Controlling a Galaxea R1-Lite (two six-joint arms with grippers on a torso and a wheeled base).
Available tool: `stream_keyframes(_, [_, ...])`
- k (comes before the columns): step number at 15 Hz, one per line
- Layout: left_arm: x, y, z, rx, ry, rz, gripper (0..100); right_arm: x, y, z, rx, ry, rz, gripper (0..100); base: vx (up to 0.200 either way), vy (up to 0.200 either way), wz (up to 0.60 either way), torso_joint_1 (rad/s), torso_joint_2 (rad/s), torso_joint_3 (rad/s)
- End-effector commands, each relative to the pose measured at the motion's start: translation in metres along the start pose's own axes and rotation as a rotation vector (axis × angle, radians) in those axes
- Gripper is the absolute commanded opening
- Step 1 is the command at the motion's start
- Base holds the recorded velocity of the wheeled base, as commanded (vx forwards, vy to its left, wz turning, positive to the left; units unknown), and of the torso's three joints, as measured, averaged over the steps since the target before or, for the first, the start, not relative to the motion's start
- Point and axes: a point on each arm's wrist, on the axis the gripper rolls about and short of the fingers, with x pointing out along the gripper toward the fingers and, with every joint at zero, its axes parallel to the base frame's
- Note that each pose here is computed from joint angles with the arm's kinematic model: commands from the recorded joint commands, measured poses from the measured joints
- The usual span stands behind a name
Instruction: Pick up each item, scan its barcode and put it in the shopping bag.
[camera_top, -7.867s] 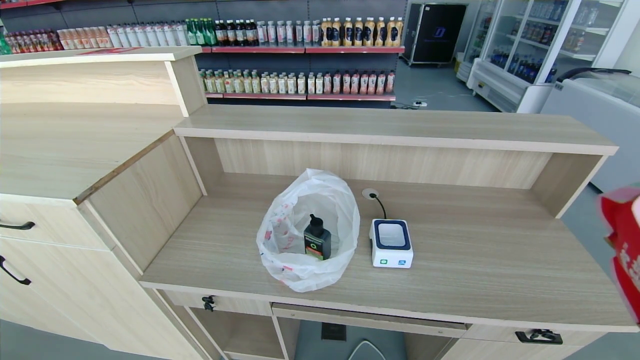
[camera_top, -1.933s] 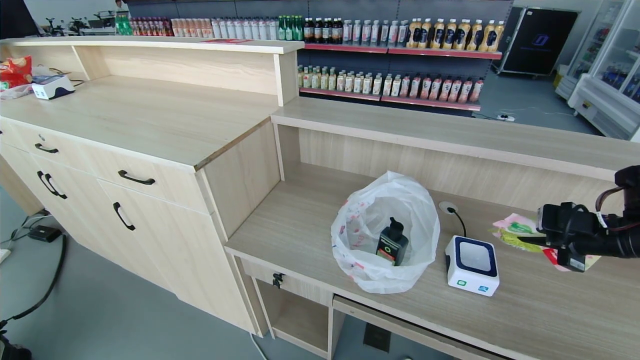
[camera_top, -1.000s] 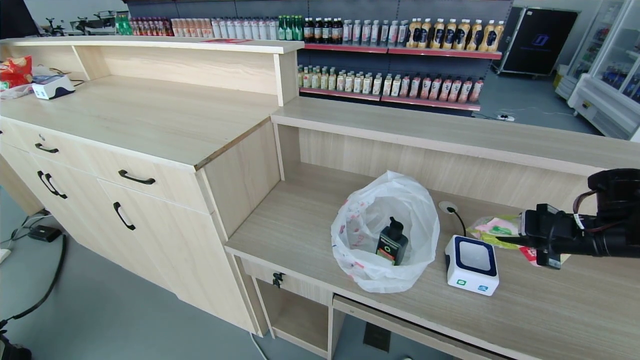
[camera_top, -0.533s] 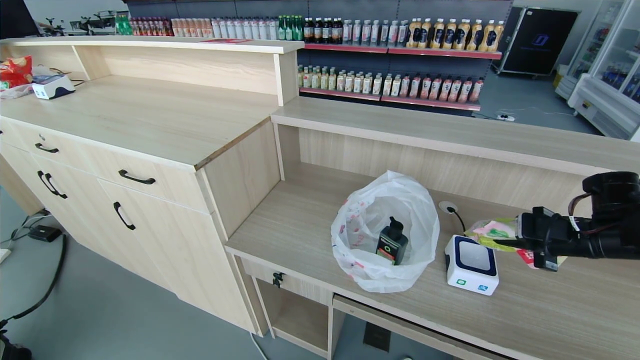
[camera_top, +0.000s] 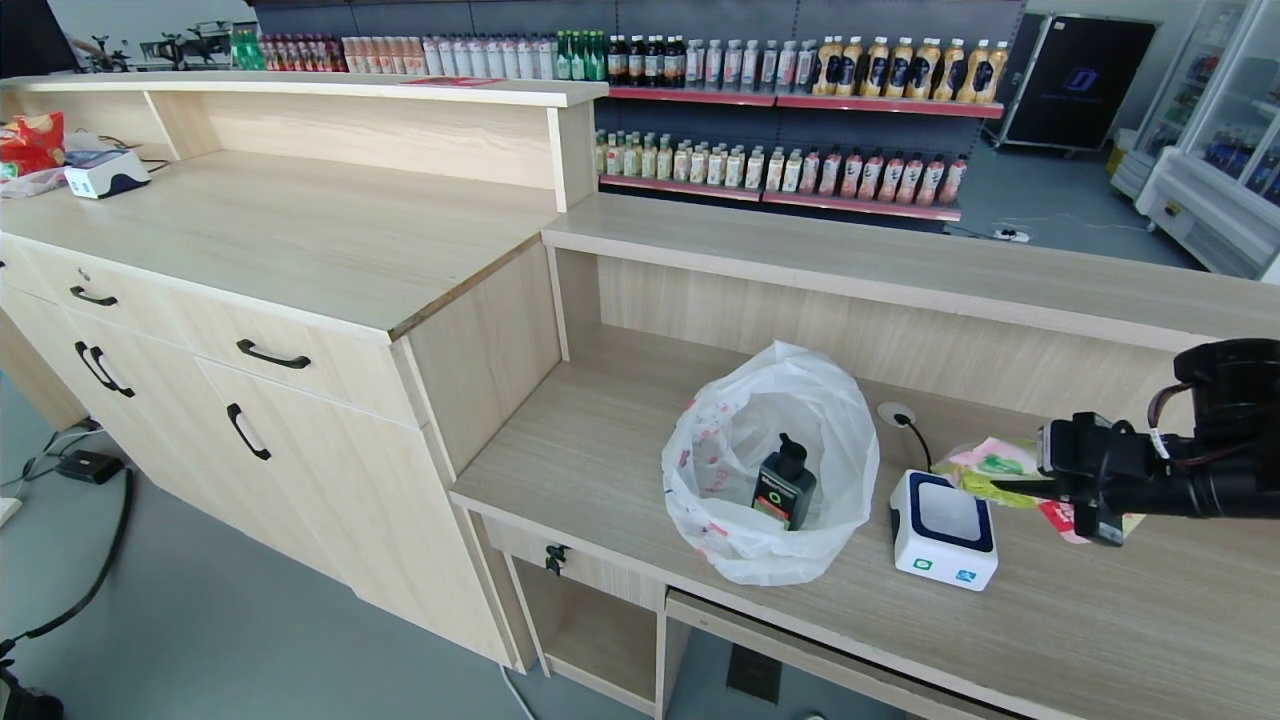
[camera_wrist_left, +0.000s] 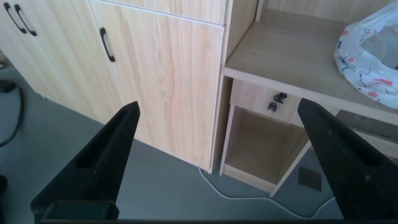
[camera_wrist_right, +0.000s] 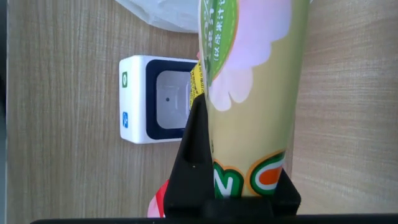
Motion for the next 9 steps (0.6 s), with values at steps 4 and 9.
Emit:
stream_keyframes(4, [0.000,0.000,0.000,0.000,0.000,0.001,100,-0.105,0.001,0.087,0.366,-0.127,-0.153,0,0.000,0.000,0.00,0.000,0.00,0.000])
stream_keyframes(9, [0.000,0.000,0.000,0.000,0.000,0.001,100,-0.125,0.008,0.095,0.706,-0.074,-0.247,0,0.000,0.000,0.00,0.000,0.00,0.000])
